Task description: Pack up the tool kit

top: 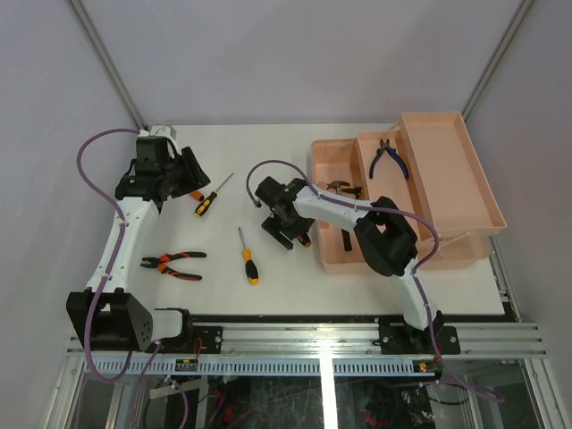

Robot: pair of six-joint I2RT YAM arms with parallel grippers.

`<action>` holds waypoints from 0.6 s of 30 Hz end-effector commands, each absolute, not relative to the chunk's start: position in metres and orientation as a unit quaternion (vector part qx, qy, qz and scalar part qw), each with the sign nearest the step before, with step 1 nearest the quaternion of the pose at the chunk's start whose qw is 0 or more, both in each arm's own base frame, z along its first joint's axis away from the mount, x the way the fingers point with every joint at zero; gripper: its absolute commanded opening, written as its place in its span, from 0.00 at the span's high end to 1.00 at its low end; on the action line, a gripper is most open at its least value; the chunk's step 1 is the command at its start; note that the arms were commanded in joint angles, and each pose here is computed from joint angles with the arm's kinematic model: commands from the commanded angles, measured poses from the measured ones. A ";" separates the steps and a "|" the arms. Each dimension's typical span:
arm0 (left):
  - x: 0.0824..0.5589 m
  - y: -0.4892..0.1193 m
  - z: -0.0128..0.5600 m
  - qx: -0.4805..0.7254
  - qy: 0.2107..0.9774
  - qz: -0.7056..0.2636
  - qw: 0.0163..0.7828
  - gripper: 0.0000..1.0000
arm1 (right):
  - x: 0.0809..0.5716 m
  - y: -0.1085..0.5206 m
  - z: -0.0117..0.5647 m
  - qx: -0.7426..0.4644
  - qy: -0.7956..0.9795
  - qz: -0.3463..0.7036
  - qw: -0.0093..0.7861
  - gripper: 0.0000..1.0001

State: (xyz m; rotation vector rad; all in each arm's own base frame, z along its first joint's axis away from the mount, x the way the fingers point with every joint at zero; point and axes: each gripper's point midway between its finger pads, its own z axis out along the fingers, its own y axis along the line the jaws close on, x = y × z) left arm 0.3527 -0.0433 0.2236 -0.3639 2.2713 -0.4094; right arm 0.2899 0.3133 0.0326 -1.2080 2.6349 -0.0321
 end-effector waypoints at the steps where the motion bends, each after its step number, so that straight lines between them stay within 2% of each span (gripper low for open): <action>1: 0.361 -0.043 0.243 -0.133 0.882 -0.170 0.419 0.50 | 0.273 0.298 0.011 -0.412 0.910 -0.002 0.049 0.26; 4: 0.360 -0.044 0.243 -0.133 0.882 -0.171 0.419 0.50 | 0.261 0.297 0.001 -0.411 0.911 0.012 0.019 0.30; 7: 0.360 -0.043 0.243 -0.131 0.882 -0.171 0.420 0.50 | 0.255 0.298 -0.002 -0.406 0.914 0.019 0.005 0.44; 13: 0.359 -0.044 0.242 -0.131 0.882 -0.172 0.419 0.50 | 0.266 0.311 0.029 -0.391 0.919 0.035 0.044 0.88; 18: 0.360 -0.046 0.242 -0.132 0.881 -0.177 0.417 0.51 | 0.271 0.328 0.062 -0.381 0.920 0.064 0.067 0.98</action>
